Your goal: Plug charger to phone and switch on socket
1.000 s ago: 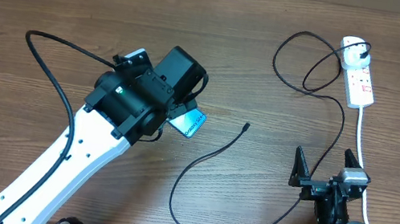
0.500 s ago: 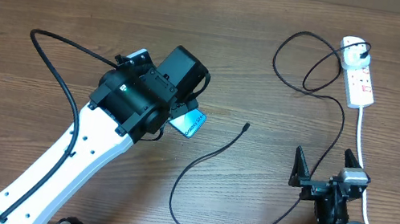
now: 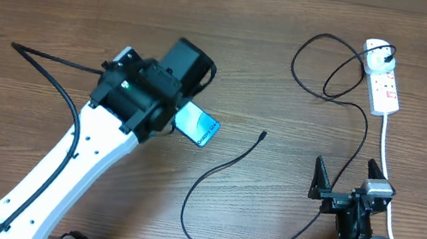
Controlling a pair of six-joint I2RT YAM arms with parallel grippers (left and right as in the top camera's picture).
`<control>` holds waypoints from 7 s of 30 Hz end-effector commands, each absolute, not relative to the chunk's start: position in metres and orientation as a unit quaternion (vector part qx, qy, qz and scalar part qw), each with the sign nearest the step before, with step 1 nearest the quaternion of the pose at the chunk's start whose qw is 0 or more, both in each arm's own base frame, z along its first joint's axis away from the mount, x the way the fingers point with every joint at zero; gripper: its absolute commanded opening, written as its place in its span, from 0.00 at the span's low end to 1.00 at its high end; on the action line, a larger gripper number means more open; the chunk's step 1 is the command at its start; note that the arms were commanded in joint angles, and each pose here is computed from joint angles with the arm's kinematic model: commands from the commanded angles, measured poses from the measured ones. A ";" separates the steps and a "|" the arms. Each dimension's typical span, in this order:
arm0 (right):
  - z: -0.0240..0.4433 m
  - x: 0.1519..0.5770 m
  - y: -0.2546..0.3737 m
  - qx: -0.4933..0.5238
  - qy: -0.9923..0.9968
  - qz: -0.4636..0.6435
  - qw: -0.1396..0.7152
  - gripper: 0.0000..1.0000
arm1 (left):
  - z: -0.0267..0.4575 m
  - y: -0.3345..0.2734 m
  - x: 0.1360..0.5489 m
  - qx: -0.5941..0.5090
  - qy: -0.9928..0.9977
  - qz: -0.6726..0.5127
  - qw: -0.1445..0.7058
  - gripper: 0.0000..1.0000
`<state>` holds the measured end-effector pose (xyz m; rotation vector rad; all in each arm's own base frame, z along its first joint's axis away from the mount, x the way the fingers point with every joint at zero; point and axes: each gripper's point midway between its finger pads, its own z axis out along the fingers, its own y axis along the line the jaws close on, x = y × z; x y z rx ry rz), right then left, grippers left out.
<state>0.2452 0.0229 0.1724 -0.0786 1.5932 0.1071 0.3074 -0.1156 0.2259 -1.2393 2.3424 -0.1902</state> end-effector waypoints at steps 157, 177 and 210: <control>0.170 0.245 0.023 -0.035 0.714 0.046 0.698 1.00 | 0.000 -0.145 0.363 -0.396 0.915 -0.040 0.068 1.00; 0.170 0.245 0.023 -0.035 0.714 0.046 0.698 1.00 | -0.001 -0.131 0.359 -0.433 0.898 -0.007 0.080 1.00; 0.170 0.245 0.023 -0.035 0.714 0.046 0.698 1.00 | -0.013 -0.138 0.353 -0.472 0.878 0.006 0.079 0.95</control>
